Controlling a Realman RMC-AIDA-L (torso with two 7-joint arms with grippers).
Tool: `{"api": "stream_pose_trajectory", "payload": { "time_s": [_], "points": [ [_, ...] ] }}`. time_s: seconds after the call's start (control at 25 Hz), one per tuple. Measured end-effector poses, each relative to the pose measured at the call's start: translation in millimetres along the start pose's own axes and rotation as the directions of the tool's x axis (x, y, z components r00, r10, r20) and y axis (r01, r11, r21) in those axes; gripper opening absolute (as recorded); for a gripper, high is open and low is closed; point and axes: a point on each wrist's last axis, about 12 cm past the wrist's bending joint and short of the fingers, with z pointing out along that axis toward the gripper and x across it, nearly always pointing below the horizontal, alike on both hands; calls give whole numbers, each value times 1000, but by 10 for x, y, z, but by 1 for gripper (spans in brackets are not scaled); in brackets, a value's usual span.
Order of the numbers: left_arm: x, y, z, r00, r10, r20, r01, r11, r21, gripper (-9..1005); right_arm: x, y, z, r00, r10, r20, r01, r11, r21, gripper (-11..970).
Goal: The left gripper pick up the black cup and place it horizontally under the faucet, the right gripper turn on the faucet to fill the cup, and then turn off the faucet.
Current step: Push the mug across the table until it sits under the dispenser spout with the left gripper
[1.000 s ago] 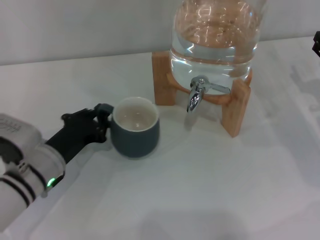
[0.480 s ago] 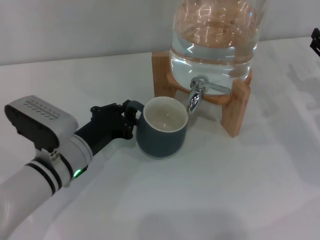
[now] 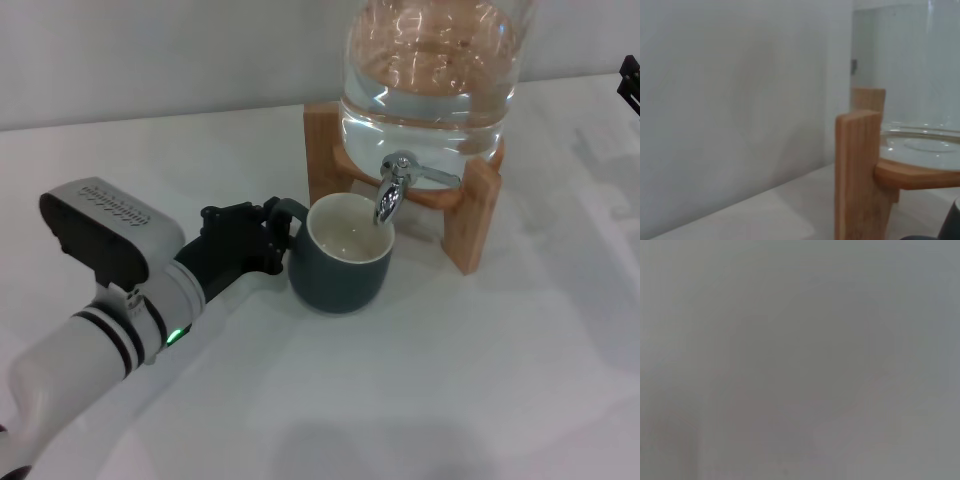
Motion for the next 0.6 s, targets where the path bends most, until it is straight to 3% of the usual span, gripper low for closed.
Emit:
{"api": "stream_pose_trajectory", "payload": {
  "time_s": [0.4,0.6],
  "points": [
    [-30,-65,52,1000,16,-11,-15,1000,16,107,0,-1,-1,1000,1,0,-1,1000,0,842],
    [-6,-91,46,994,107,-14,-106,994,23,106,0,1,2,1000,2,0,-2,1000,0,842]
  ]
}}
